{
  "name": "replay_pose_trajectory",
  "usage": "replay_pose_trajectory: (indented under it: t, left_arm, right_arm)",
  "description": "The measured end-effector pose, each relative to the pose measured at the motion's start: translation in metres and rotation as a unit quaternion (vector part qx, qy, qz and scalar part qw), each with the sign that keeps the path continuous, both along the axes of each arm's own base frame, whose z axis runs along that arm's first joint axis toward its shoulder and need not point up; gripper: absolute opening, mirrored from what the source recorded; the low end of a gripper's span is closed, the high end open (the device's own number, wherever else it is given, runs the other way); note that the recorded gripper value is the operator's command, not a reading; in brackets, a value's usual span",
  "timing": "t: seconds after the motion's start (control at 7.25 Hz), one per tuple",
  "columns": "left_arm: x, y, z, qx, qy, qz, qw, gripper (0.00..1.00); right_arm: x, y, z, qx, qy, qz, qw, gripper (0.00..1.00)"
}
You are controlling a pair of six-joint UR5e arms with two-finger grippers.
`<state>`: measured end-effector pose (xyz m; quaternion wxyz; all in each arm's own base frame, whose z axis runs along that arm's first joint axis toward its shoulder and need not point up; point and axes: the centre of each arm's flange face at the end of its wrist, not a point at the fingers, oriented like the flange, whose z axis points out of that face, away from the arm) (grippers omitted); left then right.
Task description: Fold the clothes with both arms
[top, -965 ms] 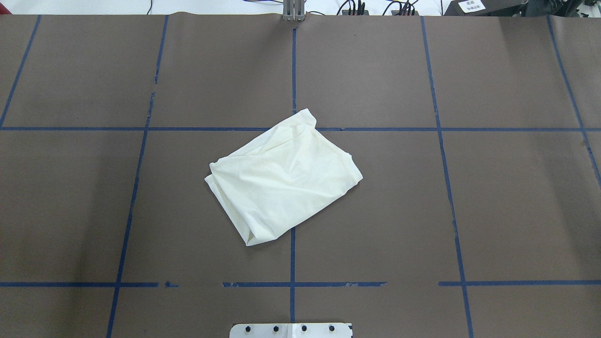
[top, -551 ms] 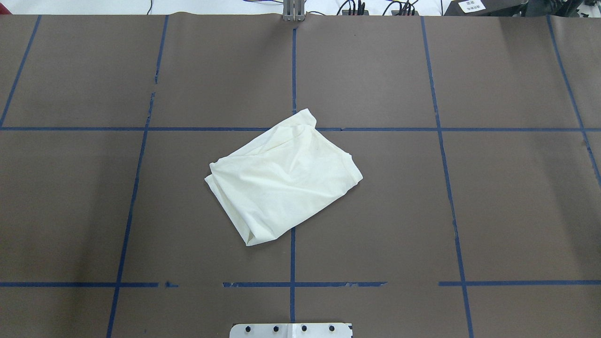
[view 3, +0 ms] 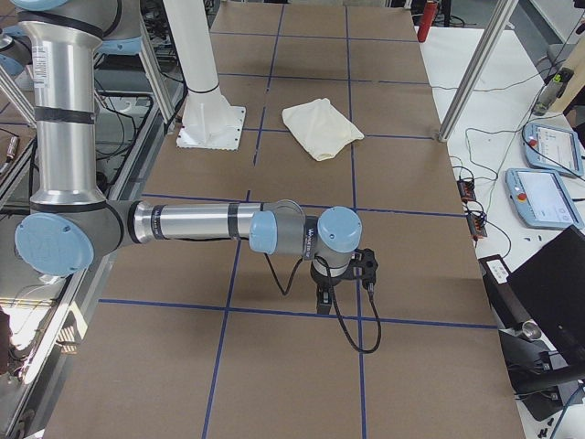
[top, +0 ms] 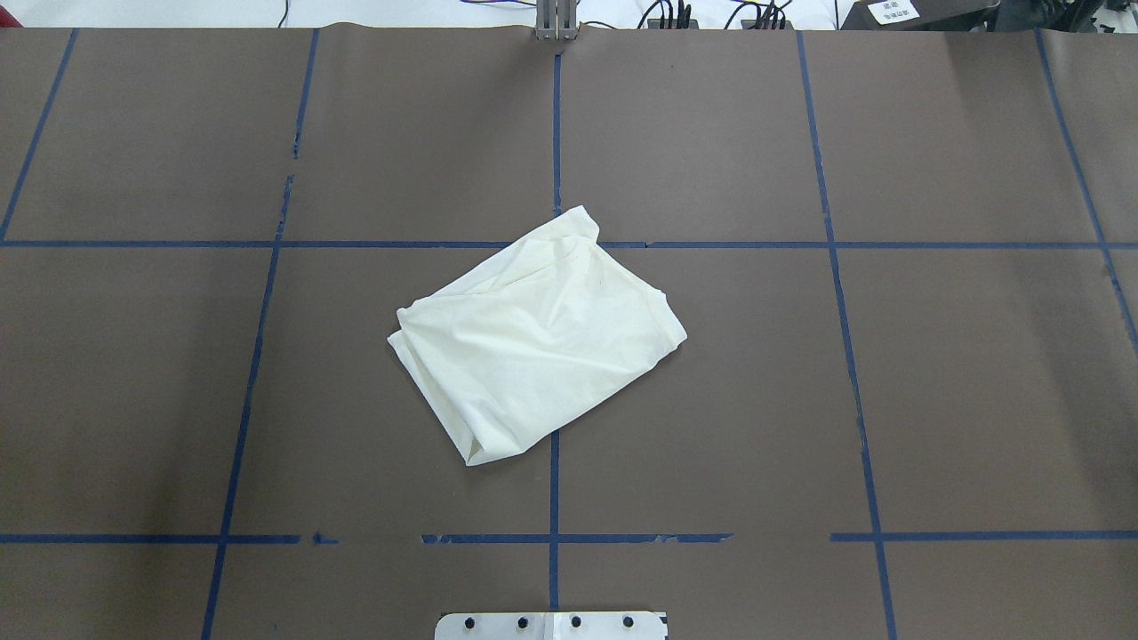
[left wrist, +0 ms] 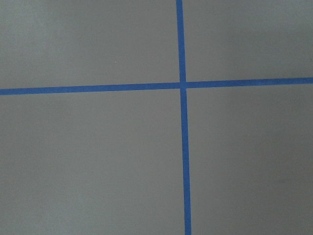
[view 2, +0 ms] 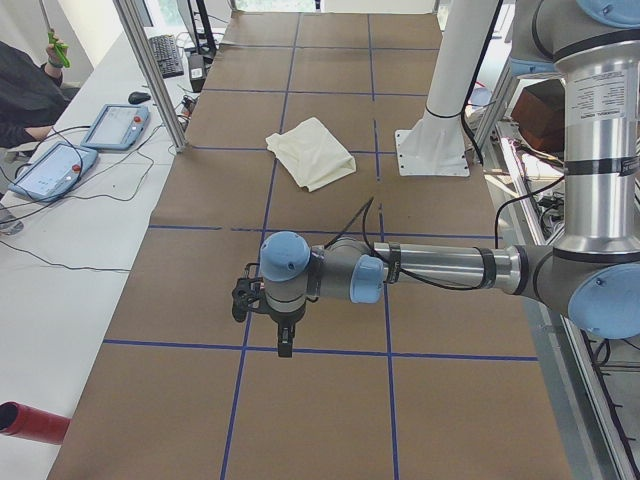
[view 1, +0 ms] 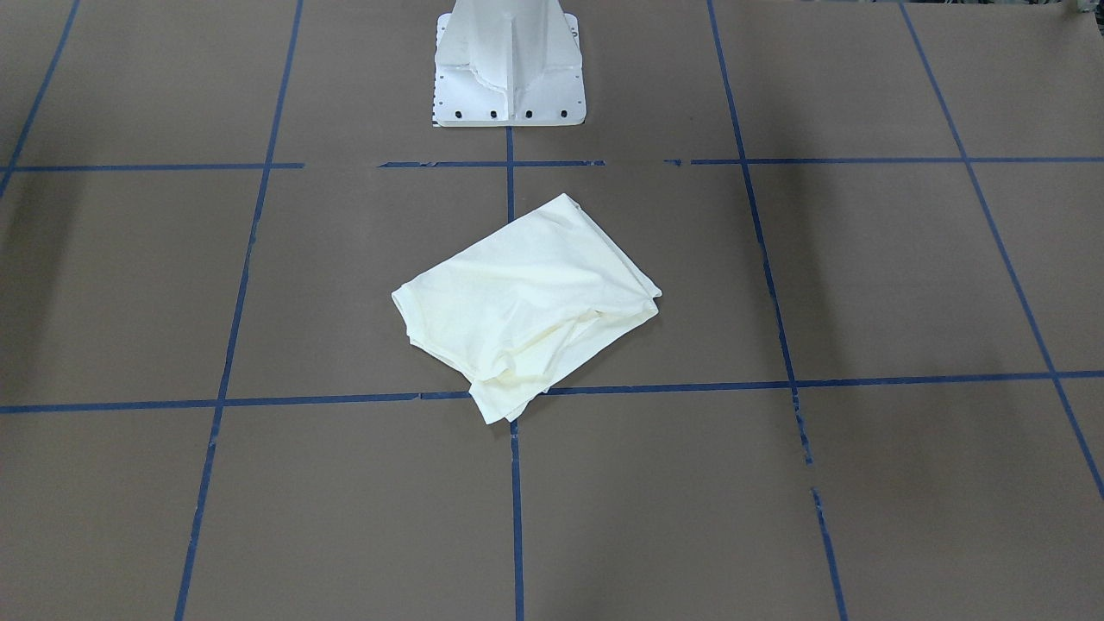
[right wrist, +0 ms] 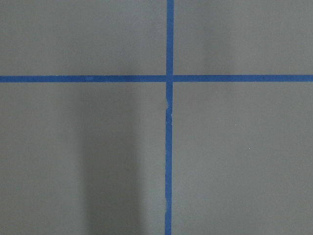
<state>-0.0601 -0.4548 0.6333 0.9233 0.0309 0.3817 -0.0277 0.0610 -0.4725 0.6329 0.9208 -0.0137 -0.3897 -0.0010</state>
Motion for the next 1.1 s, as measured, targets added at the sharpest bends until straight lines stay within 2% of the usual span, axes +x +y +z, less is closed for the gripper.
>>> replay_pose_trajectory:
  t: [1.1]
  left_arm:
    - [0.0007,-0.0008,-0.0019,-0.001,0.0,-0.002,1.0,1.0]
  right_arm:
    - [0.0,-0.0027,-0.0035,0.004,0.0,0.0,1.0,1.0]
